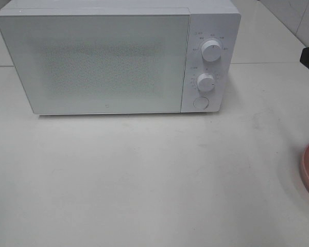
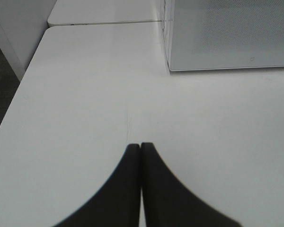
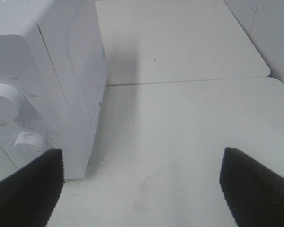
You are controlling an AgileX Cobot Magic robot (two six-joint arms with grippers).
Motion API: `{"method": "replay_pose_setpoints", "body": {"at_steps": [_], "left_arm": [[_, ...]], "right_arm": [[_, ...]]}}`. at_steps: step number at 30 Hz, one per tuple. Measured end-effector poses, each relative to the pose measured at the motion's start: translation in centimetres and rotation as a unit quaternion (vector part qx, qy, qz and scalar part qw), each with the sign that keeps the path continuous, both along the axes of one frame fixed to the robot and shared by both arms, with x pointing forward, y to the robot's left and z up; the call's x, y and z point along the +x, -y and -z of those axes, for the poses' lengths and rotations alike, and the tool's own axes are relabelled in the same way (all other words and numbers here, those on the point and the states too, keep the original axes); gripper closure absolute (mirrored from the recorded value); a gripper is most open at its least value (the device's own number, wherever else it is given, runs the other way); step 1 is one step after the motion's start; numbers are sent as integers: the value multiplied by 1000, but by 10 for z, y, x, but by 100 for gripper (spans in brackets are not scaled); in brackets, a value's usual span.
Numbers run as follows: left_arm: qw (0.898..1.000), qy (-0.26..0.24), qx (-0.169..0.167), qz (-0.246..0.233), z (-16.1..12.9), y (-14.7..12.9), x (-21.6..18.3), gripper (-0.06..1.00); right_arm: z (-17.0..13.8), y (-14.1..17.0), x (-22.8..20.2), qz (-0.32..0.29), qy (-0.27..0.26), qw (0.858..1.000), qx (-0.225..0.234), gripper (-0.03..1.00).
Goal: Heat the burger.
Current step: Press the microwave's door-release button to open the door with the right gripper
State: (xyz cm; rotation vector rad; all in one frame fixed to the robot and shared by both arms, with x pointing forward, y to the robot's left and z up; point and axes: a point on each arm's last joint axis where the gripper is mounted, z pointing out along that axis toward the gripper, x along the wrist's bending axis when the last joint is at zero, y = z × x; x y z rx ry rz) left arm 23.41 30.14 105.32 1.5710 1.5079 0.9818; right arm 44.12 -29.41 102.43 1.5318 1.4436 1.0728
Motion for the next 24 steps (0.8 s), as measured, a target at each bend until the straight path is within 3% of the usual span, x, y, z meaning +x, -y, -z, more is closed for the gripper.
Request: {"method": "replay_pose_setpoints", "body": {"at_steps": [15, 24], "left_arm": [[1000, 0, 0, 0, 0, 0, 0, 94], [1000, 0, 0, 0, 0, 0, 0, 94]], "right_arm": [[27, -22, -19, -27, 54, 998, -4, 15], [52, -46, -14, -48, 19, 998, -19, 16]]}}
